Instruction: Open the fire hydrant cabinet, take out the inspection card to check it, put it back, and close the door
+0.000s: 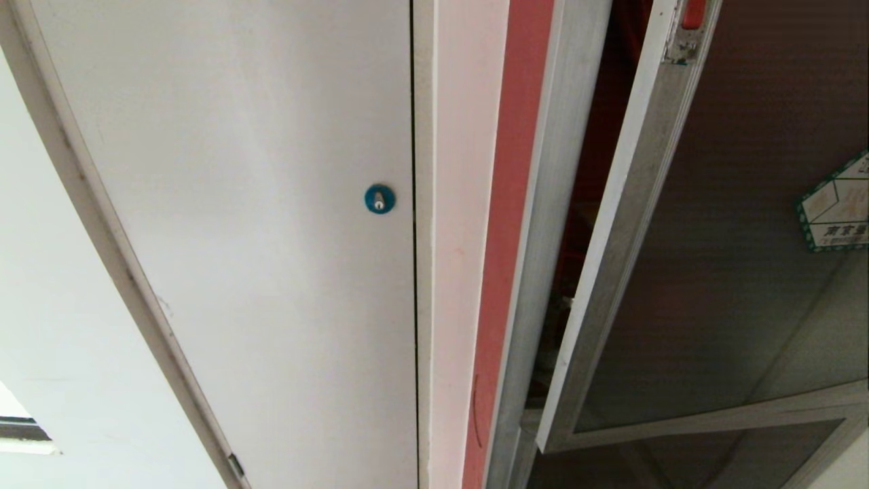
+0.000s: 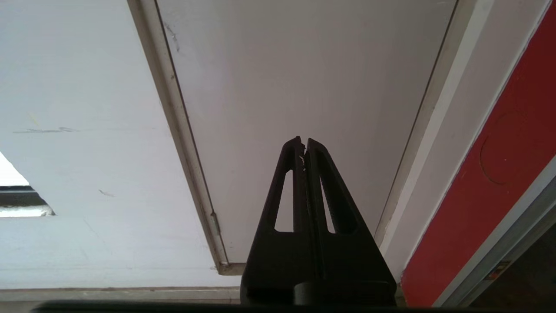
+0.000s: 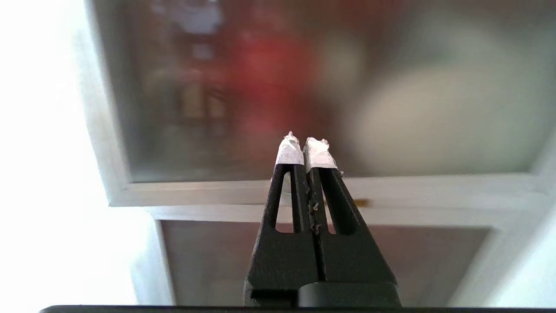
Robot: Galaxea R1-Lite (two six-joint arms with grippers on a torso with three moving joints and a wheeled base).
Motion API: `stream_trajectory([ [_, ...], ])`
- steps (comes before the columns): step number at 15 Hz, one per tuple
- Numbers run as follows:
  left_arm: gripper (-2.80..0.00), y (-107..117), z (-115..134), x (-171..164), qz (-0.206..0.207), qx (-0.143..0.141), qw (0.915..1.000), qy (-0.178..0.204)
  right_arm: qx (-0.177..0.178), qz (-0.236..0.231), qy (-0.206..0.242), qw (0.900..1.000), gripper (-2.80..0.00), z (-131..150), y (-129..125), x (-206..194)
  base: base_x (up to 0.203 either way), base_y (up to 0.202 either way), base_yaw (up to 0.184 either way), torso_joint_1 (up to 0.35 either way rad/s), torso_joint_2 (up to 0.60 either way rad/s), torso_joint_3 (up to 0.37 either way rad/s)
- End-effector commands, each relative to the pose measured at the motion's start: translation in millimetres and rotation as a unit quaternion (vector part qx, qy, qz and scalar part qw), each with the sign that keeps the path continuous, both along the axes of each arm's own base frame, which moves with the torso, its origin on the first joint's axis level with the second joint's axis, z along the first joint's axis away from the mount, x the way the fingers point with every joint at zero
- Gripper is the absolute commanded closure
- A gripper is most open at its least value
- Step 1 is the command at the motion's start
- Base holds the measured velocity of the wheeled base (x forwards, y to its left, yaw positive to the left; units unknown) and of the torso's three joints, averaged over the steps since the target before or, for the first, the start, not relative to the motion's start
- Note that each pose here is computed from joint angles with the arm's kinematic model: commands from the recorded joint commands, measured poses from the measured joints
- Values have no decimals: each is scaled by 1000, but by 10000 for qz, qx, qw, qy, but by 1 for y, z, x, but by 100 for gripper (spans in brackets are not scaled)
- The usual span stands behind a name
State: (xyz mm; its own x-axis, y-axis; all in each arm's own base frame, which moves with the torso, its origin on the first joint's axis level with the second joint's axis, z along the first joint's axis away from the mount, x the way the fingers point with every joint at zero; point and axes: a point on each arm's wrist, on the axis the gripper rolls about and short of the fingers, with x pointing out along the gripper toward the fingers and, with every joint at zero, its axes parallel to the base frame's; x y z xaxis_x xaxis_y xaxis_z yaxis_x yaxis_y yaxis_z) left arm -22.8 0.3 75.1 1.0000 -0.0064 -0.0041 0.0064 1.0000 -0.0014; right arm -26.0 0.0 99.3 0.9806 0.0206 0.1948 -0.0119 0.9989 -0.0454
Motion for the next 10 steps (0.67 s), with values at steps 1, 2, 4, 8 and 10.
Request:
stream_trajectory([
  [1, 0, 0, 0, 0, 1, -1, 10000, 2, -24, 70, 83, 9999, 0, -6, 0, 2, 0, 0, 0, 0, 0, 0],
  [2, 0, 0, 0, 0, 1, -1, 10000, 2, -42, 74, 134, 9999, 0, -7, 0, 2, 0, 0, 0, 0, 0, 0],
  [4, 0, 0, 0, 0, 1, -1, 10000, 2, -256, 42, 500, 9984, 0, -15, 0, 3, 0, 0, 0, 0, 0, 0],
  [8, 0, 0, 0, 0, 1, -1, 10000, -2, -374, 38, 938, 9949, 0, -24, 0, 4, 0, 0, 0, 0, 0, 0],
  [10, 0, 0, 0, 0, 1, -1, 10000, -4, -327, 52, 1046, 9940, 0, -25, 0, 3, 0, 0, 0, 0, 0, 0],
])
